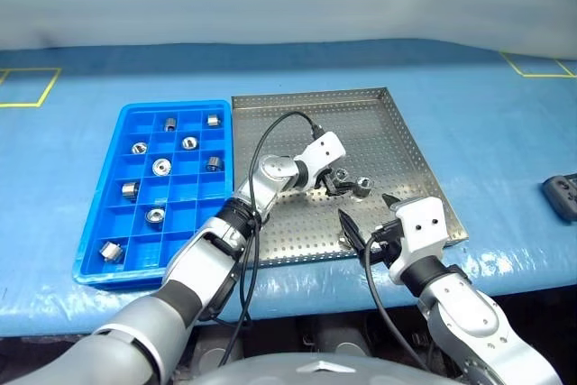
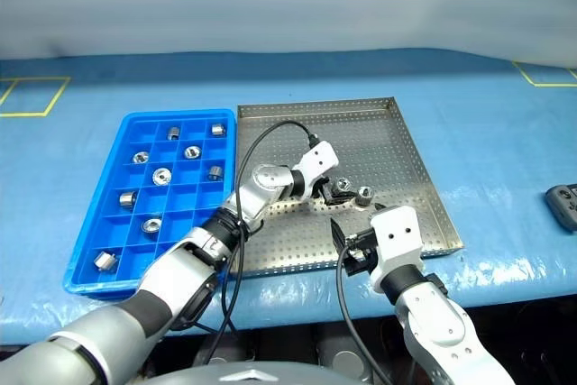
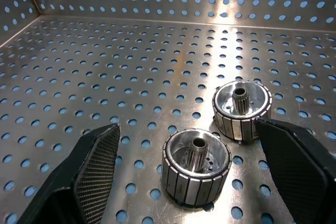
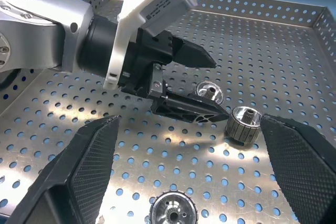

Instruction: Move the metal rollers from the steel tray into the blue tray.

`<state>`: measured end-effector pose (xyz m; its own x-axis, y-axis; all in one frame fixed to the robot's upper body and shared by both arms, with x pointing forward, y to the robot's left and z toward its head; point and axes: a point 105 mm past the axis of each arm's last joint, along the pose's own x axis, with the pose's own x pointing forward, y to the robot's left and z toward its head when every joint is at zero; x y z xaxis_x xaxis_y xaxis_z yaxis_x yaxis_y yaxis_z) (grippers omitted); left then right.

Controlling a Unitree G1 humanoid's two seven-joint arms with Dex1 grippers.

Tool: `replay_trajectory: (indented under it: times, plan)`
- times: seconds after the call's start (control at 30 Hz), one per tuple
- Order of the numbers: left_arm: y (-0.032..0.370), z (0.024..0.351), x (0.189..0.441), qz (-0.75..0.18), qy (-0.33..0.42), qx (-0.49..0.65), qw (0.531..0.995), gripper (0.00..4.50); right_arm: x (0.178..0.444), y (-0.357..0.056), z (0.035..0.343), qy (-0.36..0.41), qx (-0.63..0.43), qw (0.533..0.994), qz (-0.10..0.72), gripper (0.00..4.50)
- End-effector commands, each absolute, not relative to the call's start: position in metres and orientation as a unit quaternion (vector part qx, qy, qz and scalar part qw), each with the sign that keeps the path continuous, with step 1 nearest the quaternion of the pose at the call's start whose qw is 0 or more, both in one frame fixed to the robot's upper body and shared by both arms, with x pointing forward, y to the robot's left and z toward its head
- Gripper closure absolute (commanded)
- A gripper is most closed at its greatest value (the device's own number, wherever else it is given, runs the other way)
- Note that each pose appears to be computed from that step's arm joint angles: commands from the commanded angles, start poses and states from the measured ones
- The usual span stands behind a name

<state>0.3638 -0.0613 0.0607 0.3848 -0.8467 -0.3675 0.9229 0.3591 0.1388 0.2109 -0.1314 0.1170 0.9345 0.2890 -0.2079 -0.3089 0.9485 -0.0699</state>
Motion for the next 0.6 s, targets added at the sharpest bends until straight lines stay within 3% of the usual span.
replay_trajectory:
  times: [0.03,0.17,0.27,0.5,0.6]
  plan:
    - [-0.069,0.067,0.364,-0.551,0.101,0.173,0.810,0.06,0.209,-0.128,0.133,0.063,-0.049,0.984,0.157,0.00]
    - [-0.068,0.058,0.361,-0.551,0.112,0.182,0.807,0.06,0.209,-0.129,0.133,0.063,-0.050,0.985,0.153,0.00]
    - [-0.068,0.055,0.360,-0.552,0.113,0.187,0.805,0.54,0.209,-0.129,0.132,0.063,-0.050,0.985,0.152,0.00]
    - [-0.066,0.056,0.362,-0.547,0.111,0.191,0.808,2.82,0.208,-0.130,0.132,0.066,-0.048,0.985,0.150,0.00]
    - [-0.064,0.055,0.363,-0.543,0.115,0.184,0.811,2.82,0.208,-0.128,0.131,0.068,-0.046,0.985,0.152,0.00]
